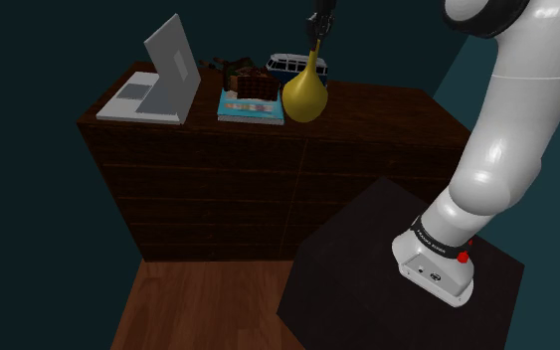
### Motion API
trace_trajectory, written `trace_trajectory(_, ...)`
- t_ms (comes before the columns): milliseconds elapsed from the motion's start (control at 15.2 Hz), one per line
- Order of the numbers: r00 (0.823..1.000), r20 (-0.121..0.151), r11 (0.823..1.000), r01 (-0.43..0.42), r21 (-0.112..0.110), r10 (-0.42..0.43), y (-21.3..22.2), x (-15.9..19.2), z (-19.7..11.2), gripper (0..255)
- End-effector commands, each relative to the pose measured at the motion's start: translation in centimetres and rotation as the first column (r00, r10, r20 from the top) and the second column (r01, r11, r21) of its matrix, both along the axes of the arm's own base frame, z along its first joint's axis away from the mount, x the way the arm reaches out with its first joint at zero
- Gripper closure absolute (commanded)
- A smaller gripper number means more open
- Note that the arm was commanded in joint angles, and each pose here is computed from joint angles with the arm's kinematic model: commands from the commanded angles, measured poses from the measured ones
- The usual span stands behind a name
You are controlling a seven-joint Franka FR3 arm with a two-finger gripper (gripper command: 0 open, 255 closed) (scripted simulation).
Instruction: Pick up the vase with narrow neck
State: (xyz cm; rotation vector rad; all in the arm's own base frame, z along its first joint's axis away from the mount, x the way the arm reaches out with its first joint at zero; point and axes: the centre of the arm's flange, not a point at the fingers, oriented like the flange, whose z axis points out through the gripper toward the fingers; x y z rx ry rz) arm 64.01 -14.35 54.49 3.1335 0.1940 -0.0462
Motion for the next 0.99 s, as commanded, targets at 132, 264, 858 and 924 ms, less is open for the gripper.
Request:
trace_trajectory(132,1.0,0.0,1.0,0.0,0.0,0.0,0.0,0.0,0.0,255)
trace_trajectory(264,1.0,0.0,1.0,0.0,0.0,0.0,0.0,0.0,0.0,255)
trace_trajectory(858,1.0,0.0,1.0,0.0,0.0,0.0,0.0,-0.1,4.2,255)
trace_trajectory(924,1.0,0.0,1.0,0.0,0.0,0.0,0.0,-0.1,4.7,255)
